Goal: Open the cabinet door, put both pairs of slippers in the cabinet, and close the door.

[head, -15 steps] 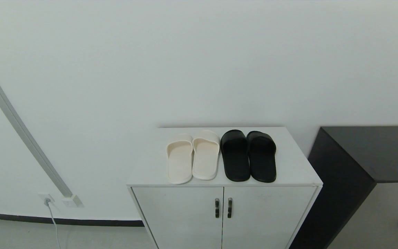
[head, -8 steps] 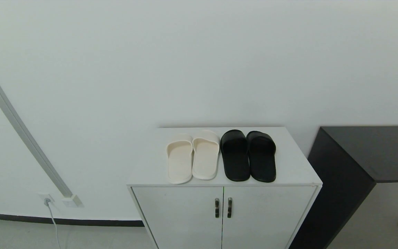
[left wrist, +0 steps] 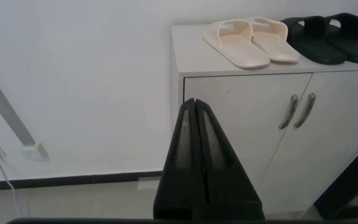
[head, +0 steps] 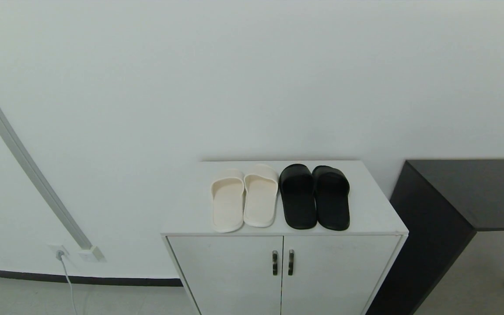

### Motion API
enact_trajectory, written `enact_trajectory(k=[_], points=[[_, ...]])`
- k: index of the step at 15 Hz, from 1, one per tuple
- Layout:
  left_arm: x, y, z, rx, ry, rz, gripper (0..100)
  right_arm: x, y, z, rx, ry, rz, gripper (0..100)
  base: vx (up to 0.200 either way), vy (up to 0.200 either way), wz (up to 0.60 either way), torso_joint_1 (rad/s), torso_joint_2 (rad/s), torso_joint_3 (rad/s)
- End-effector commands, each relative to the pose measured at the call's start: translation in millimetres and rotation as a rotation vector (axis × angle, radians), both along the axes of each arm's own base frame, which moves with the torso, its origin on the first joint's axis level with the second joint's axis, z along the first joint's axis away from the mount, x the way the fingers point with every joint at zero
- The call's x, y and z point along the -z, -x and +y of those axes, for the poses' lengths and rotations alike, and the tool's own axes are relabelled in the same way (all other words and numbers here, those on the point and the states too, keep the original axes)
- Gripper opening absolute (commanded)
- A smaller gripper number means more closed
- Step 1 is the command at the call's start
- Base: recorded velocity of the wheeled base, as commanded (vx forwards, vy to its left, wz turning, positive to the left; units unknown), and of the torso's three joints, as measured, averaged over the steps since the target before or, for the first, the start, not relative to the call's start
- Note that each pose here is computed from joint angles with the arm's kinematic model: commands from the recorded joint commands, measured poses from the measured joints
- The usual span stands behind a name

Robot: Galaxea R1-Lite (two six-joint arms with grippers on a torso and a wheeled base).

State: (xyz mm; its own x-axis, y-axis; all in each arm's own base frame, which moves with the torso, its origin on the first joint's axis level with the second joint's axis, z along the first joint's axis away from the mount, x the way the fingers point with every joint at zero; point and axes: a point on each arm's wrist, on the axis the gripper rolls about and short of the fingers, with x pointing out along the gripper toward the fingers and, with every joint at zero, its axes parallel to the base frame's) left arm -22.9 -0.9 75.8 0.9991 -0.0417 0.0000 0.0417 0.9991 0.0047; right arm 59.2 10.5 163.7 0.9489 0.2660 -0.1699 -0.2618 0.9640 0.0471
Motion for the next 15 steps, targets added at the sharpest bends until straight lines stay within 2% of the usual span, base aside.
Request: enact_trajectory(k=[1, 4, 7, 12, 15], points=[[0.4, -0.2, 0.0, 0.0, 0.0, 0.003, 0, 0.2, -45.5, 14.3, -0.055, -0.008, 0.12, 100, 0.0, 0.0, 0.0, 0.0, 0.0, 0.0], [0.0, -0.1, 0.0, 0.0, -0.001, 0.001, 0, -10.0, -61.0, 31.6, -0.061, -0.03, 0.135, 100, 0.0, 0.0, 0.0, 0.0, 0.0, 0.0], [0.0, -0.1, 0.0, 0.0, -0.001, 0.001, 0, -17.9, -79.1, 56.1, -0.046, 0.003, 0.146, 100, 0.0, 0.0, 0.0, 0.0, 0.0, 0.0], [0.0, -0.1, 0.0, 0.0, -0.001, 0.001, 0, -27.5, -111.0, 119.9, -0.034, -0.001, 0.128, 100, 0.0, 0.0, 0.0, 0.0, 0.0, 0.0], [0.0, -0.1, 0.0, 0.0, -0.001, 0.001, 0, -23.7, -132.1, 169.1, -0.005, 0.008, 0.084, 100, 0.0, 0.0, 0.0, 0.0, 0.0, 0.0]])
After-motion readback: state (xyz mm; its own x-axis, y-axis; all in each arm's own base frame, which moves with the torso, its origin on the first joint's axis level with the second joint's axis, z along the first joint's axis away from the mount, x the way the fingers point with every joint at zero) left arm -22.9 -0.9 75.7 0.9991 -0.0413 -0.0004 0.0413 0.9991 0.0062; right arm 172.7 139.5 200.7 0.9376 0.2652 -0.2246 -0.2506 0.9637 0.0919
